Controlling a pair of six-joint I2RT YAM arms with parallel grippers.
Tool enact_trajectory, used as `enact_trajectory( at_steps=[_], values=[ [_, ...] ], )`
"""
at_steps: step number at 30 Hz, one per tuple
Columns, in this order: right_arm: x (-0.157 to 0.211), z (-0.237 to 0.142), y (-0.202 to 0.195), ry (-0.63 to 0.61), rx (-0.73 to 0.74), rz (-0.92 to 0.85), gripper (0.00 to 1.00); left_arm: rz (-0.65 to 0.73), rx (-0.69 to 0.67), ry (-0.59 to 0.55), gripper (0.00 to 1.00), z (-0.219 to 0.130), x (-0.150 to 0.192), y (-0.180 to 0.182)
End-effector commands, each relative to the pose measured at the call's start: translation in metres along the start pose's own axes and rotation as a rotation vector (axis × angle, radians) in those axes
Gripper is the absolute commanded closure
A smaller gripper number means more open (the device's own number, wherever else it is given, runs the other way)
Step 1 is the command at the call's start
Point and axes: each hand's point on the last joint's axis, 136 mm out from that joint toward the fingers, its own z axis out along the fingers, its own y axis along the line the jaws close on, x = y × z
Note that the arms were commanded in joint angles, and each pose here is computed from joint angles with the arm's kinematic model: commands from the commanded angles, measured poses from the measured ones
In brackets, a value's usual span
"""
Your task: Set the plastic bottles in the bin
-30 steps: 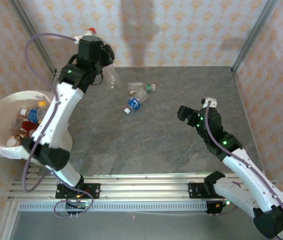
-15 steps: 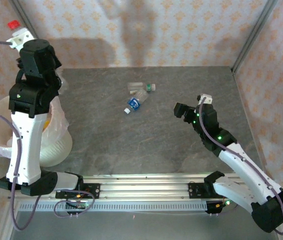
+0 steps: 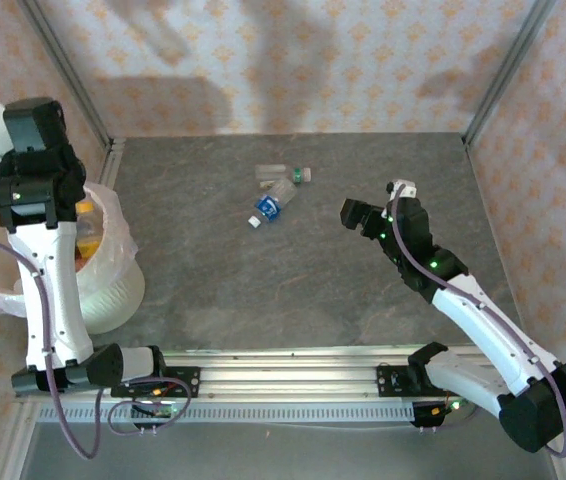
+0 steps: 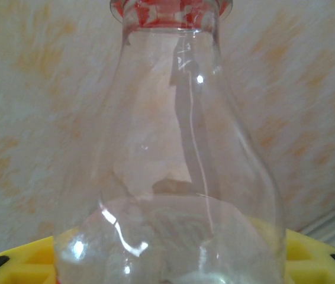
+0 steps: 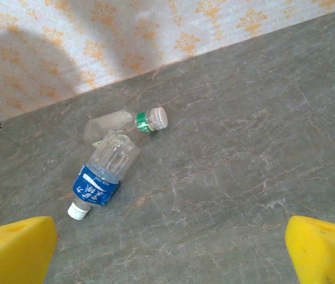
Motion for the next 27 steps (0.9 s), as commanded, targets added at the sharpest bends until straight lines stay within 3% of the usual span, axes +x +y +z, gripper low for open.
enact_trajectory(
  at_steps=[1,10,19,27],
  values=[
    [-0.012,-0.004,0.011,-0.005,-0.025,-0.025,0.01,0.001,-0.025,0.022,0.51,0.007,0.021,0.027],
    [-0.008,0.004,0.018,0.048,-0.038,-0.037,0.01,0.104,0.055,0.167,0.52,0.039,0.091,0.013],
    [-0.005,0.004,0.013,0.040,-0.026,-0.030,0.01,0.031,0.198,0.137,0.50,0.040,0.102,-0.014],
    [-0.003,0.006,0.010,0.039,-0.015,-0.042,0.01,0.015,0.165,0.164,0.40,0.033,0.123,-0.001]
  ],
)
